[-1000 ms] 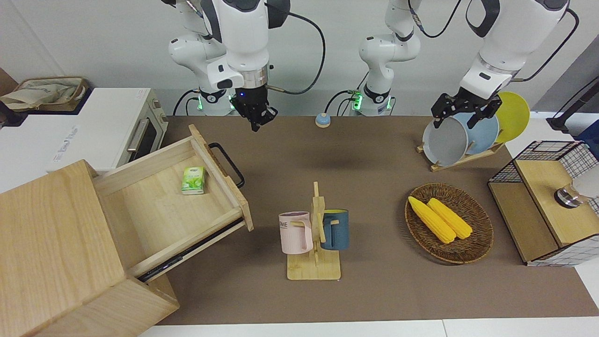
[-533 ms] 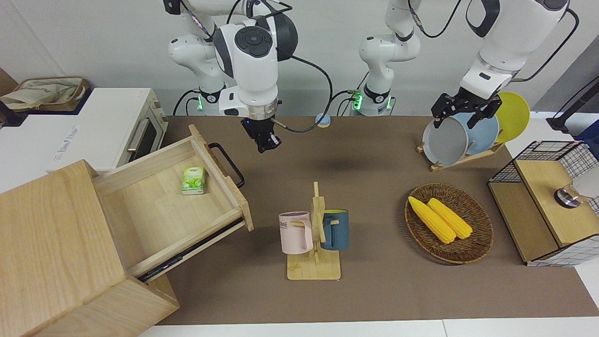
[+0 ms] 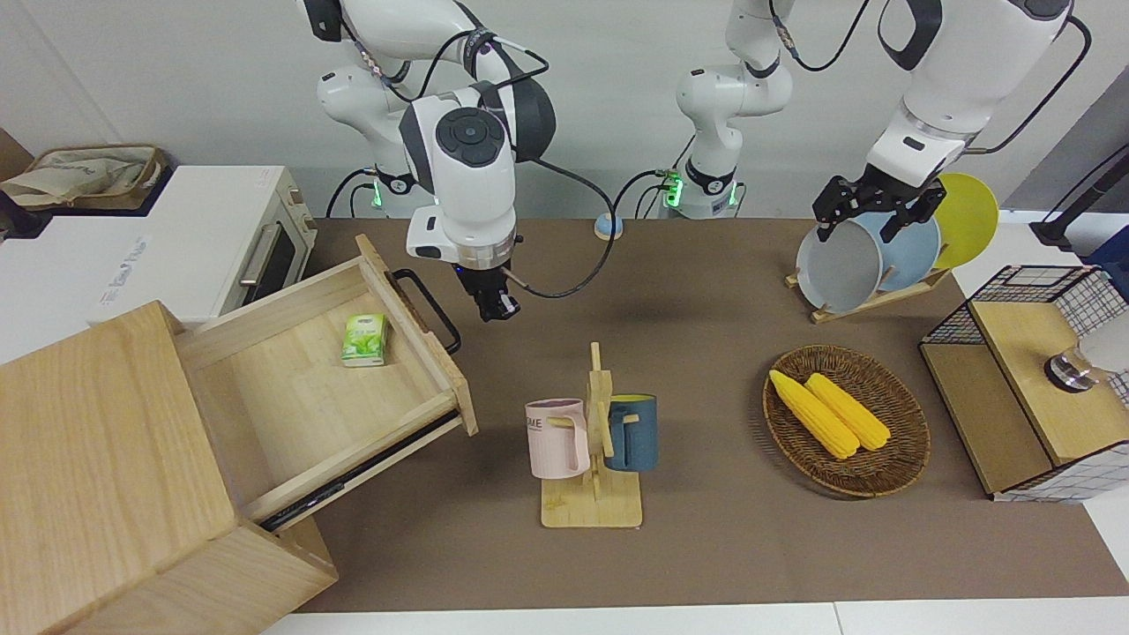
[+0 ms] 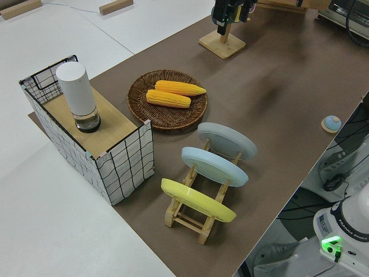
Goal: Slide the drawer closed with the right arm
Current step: 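Push the wooden drawer away from the robot with the right gripper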
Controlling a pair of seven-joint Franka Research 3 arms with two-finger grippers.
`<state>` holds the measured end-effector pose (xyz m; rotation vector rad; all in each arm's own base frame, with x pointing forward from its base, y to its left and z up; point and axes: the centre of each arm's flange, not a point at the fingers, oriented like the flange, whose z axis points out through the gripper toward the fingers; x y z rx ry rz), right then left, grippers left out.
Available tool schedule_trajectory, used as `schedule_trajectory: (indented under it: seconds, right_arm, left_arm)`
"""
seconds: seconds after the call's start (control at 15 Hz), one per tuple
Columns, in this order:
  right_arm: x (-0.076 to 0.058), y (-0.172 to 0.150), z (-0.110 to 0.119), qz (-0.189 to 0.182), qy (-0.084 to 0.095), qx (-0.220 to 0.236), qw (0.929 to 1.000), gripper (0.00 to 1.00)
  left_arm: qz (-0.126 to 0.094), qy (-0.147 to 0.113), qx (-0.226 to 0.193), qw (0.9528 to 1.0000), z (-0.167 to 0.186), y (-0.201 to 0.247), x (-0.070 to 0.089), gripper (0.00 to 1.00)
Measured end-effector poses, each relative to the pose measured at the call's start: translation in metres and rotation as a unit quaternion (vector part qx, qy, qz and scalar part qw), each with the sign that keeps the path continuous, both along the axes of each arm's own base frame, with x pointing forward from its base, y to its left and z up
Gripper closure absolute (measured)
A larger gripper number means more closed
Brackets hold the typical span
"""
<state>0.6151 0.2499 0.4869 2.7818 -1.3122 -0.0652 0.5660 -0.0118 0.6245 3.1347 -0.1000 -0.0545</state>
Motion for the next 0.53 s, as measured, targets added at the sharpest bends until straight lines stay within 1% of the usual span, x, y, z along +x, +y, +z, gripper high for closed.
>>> schedule_trajectory:
  seconds: [0.4,0.53]
  right_arm:
    - [0.016,-0.028,-0.01,-0.022,-0.003,0.0,0.9997,0.99]
    - [0.021,-0.035,-0.01,-0.025,-0.009,0.002,0.9996,0.99]
  left_arm:
    - [0.0,0.0,0.0,1.0,0.0,0.0,0.0,0.0]
    - [0.0,0.0,0.0,1.0,0.0,0.0,0.0,0.0]
